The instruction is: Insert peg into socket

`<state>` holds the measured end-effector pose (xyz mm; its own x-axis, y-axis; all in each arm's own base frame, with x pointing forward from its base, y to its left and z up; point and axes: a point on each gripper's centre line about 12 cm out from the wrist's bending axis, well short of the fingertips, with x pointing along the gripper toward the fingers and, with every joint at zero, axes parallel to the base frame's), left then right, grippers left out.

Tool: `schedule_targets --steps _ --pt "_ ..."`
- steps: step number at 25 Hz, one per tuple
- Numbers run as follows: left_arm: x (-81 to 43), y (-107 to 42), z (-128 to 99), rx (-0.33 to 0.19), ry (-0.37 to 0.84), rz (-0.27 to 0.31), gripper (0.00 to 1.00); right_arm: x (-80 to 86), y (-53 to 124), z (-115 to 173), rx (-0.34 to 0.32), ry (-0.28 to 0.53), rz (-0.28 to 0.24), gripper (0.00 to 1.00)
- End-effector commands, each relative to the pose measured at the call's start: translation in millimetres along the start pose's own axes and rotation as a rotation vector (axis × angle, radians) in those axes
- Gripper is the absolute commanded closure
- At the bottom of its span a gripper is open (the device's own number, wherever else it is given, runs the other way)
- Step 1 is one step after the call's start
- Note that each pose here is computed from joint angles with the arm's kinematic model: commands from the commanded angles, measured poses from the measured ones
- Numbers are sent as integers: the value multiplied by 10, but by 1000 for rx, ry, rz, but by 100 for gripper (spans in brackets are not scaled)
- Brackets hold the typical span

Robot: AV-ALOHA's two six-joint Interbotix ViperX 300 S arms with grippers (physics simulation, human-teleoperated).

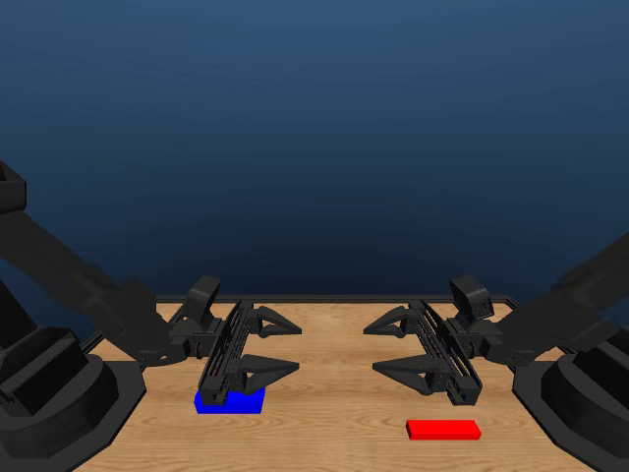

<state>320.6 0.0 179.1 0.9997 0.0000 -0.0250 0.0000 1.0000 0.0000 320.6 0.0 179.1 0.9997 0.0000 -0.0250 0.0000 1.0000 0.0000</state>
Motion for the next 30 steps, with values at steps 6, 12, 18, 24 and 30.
schedule_targets --steps 6,12,18,24,30 --pt "-87 -100 118 -59 -197 -44 0 1 -84 -76 84 64 -102 0" --pt "-264 77 -141 -130 -30 47 0 145 -82 -108 110 98 -98 0" --pt "-714 300 -514 -188 309 189 0 375 -201 -254 127 126 -107 0" --pt "-924 249 -721 -253 476 194 0 456 -341 -401 164 150 -125 0" --pt "-1005 184 -1057 -306 663 203 0 410 -462 -553 210 183 -157 0"
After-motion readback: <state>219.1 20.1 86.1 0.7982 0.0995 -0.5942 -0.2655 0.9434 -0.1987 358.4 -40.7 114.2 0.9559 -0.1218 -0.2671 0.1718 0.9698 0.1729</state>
